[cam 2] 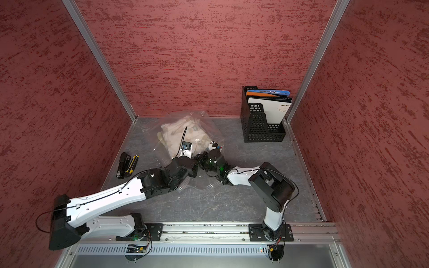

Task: Take the blanket out of the vacuum bag
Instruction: Take out the blanket from the vacuum bag.

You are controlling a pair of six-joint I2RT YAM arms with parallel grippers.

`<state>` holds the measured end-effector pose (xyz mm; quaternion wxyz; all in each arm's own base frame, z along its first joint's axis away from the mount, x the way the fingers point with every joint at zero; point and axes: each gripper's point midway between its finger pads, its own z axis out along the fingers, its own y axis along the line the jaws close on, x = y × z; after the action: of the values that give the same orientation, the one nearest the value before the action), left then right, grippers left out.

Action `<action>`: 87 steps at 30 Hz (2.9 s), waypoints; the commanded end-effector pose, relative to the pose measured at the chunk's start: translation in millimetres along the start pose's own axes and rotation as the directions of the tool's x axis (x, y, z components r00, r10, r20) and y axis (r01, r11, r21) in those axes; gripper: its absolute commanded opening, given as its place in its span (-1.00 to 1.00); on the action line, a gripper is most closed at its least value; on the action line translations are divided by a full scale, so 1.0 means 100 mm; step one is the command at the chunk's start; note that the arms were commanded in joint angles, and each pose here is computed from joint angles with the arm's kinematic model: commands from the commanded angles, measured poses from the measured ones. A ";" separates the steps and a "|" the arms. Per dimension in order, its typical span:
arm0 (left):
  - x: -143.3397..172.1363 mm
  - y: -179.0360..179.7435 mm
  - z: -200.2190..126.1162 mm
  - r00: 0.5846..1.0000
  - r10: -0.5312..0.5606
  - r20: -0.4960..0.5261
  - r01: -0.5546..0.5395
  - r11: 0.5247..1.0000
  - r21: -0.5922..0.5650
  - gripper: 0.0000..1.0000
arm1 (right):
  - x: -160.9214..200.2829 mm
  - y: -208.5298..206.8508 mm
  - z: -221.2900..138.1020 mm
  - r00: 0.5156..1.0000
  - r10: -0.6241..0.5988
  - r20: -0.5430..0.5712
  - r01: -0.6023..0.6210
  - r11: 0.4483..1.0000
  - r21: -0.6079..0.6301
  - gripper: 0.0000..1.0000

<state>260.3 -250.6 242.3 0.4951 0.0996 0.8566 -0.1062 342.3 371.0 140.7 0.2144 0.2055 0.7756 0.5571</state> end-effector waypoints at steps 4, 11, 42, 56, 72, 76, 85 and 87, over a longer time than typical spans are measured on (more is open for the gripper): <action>-0.05 -0.10 -0.02 0.999 -0.037 0.022 0.036 0.997 0.065 -1.00 | -0.15 -0.02 0.10 0.998 -0.038 0.050 0.037 0.999 0.026 -0.23; -0.04 -0.14 0.00 0.999 -0.039 0.017 0.038 0.996 0.083 -1.00 | -0.29 -0.17 0.23 0.995 -0.049 0.092 0.039 0.994 0.100 -0.15; 0.10 -0.20 0.08 0.999 -0.043 -0.012 0.044 0.994 0.102 -1.00 | -0.51 0.02 0.40 0.985 -0.102 0.141 0.098 0.995 0.035 -0.24; 0.14 -0.22 0.12 0.999 -0.043 -0.022 0.045 0.993 0.106 -1.00 | -0.45 0.05 0.64 0.988 -0.106 0.110 0.110 0.994 -0.029 -0.40; -0.03 0.08 0.13 0.978 -0.197 0.063 0.195 0.980 0.040 -1.00 | -0.22 0.40 0.38 0.996 -0.091 0.002 0.091 0.985 -0.144 -1.00; -0.06 0.22 0.15 0.967 -0.221 0.123 0.224 0.975 -0.007 -1.00 | -0.16 0.44 0.25 0.996 -0.090 -0.014 0.087 0.982 -0.165 -1.00; -0.07 0.31 0.16 0.957 -0.231 0.178 0.241 0.970 -0.036 -1.00 | -0.09 0.52 0.00 0.995 -0.095 -0.025 0.089 0.980 -0.179 -1.00; -0.08 0.32 0.15 0.957 -0.224 0.183 0.236 0.971 -0.044 -1.00 | -0.07 0.53 -0.04 0.996 -0.078 -0.033 0.071 0.980 -0.187 -1.00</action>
<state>282.4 -231.9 229.3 0.5379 -0.0108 0.8300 -0.1473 357.4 379.6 165.0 0.2348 0.1603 0.7546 0.5913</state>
